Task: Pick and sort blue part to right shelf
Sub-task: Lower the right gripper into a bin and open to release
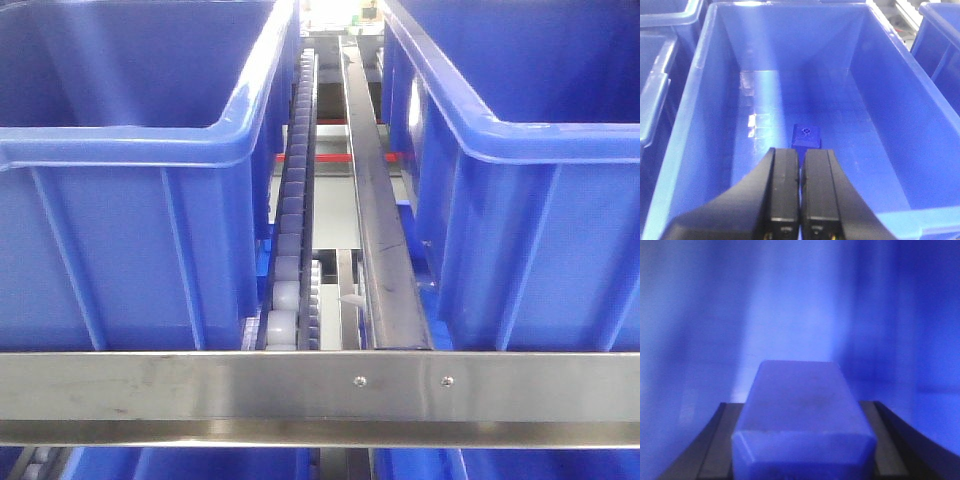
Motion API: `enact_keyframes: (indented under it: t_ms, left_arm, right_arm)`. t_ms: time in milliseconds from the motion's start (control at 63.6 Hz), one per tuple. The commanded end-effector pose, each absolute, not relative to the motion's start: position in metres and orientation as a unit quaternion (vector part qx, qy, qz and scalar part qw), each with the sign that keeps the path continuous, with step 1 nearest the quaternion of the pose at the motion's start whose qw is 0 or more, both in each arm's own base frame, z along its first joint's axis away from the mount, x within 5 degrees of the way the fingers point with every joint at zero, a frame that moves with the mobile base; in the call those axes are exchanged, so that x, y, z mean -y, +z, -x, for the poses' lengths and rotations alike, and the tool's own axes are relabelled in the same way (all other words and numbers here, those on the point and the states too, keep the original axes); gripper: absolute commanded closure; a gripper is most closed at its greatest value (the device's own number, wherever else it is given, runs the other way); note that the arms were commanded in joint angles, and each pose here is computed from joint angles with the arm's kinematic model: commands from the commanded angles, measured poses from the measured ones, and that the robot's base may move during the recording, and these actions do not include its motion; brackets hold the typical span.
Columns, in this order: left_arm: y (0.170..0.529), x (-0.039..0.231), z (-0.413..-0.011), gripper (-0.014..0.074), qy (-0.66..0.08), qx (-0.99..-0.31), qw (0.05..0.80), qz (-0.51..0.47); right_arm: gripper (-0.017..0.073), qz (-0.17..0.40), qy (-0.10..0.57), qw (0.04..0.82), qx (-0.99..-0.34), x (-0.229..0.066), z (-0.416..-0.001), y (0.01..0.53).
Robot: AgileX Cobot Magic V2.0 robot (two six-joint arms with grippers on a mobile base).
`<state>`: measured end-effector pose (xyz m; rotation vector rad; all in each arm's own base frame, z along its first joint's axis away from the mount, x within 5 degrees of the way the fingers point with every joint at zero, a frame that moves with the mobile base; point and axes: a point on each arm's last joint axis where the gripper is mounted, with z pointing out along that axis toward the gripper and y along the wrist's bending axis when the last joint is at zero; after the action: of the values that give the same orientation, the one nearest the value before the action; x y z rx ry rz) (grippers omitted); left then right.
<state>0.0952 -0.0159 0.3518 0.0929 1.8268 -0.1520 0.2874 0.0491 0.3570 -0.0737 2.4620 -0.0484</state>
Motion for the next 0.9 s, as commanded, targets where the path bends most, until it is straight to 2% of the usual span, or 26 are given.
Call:
enact_keyframes:
  t_ms: [0,252,409,551,645,818,881]
  left_arm:
    - [0.366,0.016,-0.092,0.0469,-0.072,-0.762,0.642,-0.045]
    - [0.364,0.014,-0.087,0.0469,-0.069,-0.770,0.632,-0.043]
    - [0.364,0.014,-0.087,0.0469,-0.070,-0.772,0.631,-0.042]
    - [0.364,0.014,-0.087,0.0469,-0.069,-0.772,0.630,-0.042]
    - [0.364,0.014,-0.087,0.0469,-0.069,-0.772,0.630,-0.042]
    - [0.363,0.014,-0.087,0.0469,-0.069,-0.773,0.630,-0.042]
    - [0.363,0.014,-0.087,0.0469,-0.069,-0.773,0.629,-0.042]
  right_arm:
    - [0.0306,0.036,-0.017,0.350,-0.936,-0.043,-0.314,0.364]
    - [0.0306,0.042,-0.014,0.277,-0.960,-0.034,-0.383,0.305]
    - [0.0306,0.045,-0.022,0.251,-0.967,-0.033,-0.400,0.276]
    - [0.0298,0.053,-0.037,0.250,-0.966,-0.031,-0.403,0.272]
    - [0.0230,0.056,-0.043,0.250,-0.966,-0.030,-0.402,0.273]
    - [-0.0055,0.056,-0.043,0.252,-0.965,-0.030,-0.403,0.273]
    - [-0.0042,0.059,-0.048,0.252,-0.965,-0.030,-0.403,0.273]
